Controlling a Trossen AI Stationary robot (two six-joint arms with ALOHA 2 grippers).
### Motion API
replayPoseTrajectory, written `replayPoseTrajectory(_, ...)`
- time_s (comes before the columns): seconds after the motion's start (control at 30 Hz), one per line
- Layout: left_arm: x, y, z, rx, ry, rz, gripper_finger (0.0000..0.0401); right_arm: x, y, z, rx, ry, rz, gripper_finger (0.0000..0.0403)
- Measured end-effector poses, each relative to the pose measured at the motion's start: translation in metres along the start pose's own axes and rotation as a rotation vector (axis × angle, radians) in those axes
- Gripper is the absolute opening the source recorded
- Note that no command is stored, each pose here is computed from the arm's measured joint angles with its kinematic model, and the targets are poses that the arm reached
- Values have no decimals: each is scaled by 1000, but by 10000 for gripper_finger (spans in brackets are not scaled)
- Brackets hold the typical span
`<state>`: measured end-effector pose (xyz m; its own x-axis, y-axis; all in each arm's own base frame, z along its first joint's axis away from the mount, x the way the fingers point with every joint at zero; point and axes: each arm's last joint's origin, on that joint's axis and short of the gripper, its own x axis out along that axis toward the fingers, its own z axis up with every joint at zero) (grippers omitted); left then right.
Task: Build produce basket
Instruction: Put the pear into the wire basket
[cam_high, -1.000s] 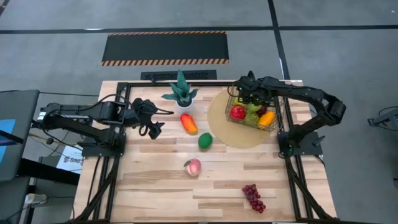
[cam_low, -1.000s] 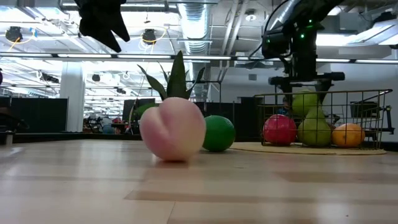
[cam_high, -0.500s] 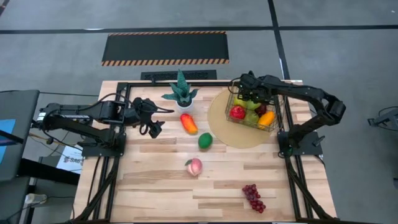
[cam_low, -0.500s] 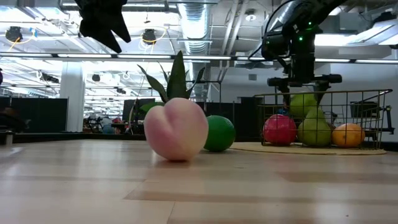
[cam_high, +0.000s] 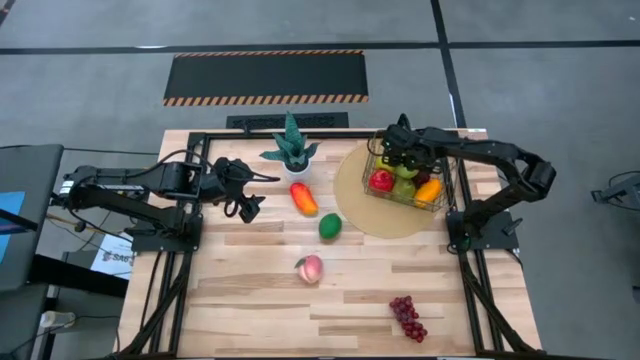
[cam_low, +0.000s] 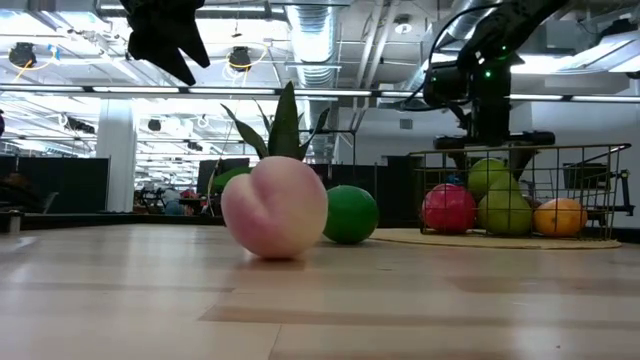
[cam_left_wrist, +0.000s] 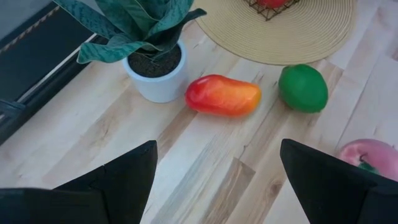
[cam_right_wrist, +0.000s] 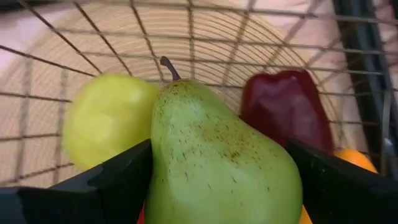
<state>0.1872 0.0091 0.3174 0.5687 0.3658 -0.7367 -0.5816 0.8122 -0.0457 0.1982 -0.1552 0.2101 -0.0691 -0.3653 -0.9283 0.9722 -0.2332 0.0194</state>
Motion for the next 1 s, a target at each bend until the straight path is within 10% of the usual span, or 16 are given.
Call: replayPoseTrajectory(1.0,0,1,0,-11,-4,20,327,2,-1,5,-127,91,60,399)
